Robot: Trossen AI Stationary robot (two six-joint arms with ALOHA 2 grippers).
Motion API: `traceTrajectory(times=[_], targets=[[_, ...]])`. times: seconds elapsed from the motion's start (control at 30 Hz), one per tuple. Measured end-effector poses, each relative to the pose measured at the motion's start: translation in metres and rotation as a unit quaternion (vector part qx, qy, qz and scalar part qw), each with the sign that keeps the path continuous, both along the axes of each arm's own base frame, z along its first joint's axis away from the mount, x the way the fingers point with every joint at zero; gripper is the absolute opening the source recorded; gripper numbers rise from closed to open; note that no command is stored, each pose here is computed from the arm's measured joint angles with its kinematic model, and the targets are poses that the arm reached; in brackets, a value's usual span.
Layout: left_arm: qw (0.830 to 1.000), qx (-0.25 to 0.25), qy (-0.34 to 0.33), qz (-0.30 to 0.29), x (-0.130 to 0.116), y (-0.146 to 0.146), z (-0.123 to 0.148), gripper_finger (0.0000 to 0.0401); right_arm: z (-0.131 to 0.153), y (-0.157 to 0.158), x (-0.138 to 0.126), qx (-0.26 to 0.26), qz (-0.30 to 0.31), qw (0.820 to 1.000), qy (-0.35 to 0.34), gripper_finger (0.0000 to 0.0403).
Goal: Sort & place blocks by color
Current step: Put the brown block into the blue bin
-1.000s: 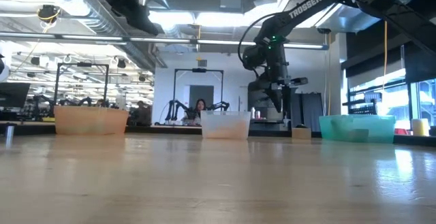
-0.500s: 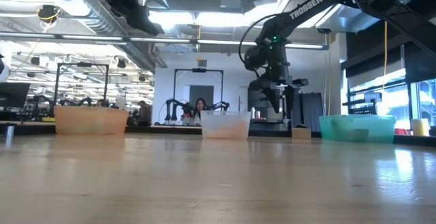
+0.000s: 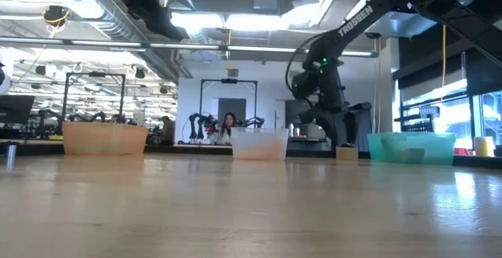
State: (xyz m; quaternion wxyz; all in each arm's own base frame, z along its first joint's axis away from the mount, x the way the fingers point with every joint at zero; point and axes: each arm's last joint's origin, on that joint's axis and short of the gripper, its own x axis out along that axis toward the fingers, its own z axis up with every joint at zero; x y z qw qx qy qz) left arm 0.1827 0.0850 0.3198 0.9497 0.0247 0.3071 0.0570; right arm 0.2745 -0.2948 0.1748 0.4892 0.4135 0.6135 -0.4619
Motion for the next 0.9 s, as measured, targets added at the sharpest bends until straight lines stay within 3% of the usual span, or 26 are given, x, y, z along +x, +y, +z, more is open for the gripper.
traceTrajectory(times=[0.3,0.43,0.57,0.9], targets=[[1.000,0.003,0.002,0.005,0.000,0.000,0.000,0.0183,-0.033,0.002,-0.007,-0.011,-0.007,1.000,-0.010,0.0232],[1.000,0.003,0.002,0.005,0.000,0.000,0.000,0.0183,-0.037,0.004,-0.007,0.001,0.003,1.000,-0.031,0.0195],[1.000,0.004,0.002,0.005,0.000,0.000,0.000,0.0183,-0.035,0.003,-0.005,0.002,0.020,0.999,-0.035,0.0128],[1.000,0.004,0.002,0.005,0.000,0.000,0.000,0.0183,-0.005,-0.004,0.002,0.016,0.083,0.996,-0.040,0.0130]])
